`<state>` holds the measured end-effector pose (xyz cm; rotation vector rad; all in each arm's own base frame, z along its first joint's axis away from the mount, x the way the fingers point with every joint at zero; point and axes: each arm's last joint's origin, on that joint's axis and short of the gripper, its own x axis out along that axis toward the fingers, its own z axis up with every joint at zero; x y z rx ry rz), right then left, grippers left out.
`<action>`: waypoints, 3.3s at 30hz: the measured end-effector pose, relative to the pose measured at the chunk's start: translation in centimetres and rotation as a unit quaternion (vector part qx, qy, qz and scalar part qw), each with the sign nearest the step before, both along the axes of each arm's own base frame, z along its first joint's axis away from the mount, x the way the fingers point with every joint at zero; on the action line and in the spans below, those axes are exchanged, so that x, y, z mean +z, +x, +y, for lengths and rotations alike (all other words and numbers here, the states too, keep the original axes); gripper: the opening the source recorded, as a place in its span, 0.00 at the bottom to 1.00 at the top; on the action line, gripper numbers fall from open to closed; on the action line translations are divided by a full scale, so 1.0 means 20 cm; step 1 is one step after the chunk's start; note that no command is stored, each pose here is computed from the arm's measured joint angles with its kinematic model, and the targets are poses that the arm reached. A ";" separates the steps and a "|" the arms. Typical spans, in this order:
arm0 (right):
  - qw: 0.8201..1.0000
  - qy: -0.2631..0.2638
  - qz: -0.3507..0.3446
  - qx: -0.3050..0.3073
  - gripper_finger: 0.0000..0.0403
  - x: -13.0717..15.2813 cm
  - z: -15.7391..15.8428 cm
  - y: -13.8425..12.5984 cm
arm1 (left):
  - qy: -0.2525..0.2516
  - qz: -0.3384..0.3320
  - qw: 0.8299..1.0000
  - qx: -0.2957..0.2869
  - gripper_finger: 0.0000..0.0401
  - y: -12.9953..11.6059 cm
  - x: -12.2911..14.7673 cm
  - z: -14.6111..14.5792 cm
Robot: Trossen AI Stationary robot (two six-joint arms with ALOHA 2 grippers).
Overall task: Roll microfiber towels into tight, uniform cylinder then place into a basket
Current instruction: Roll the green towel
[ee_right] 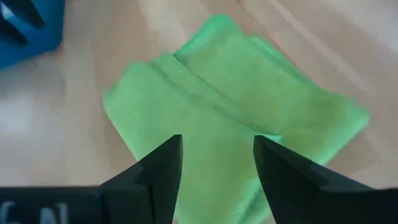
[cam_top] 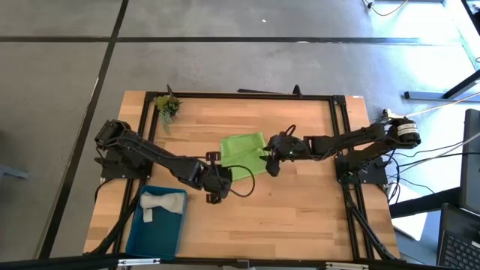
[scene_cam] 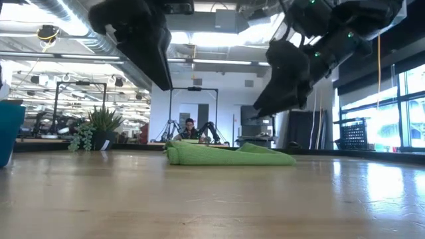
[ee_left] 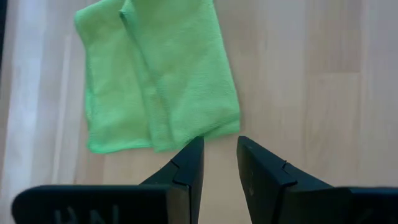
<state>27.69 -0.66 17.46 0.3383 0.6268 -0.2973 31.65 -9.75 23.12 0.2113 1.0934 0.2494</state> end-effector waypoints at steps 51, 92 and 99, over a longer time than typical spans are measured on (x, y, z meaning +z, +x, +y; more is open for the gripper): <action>0.906 -0.243 0.162 0.307 0.06 -0.38 0.04 0.05 | -0.004 -0.011 1.000 -0.029 0.22 -0.01 -0.01 -0.09; 0.931 -0.201 0.137 0.274 0.02 -0.38 0.04 0.06 | -0.018 -0.053 0.998 -0.043 0.36 0.01 -0.41 0.11; 0.933 -0.201 0.130 0.271 0.02 -0.37 0.04 0.06 | 0.010 -0.015 0.999 -0.047 0.37 0.03 -0.55 0.13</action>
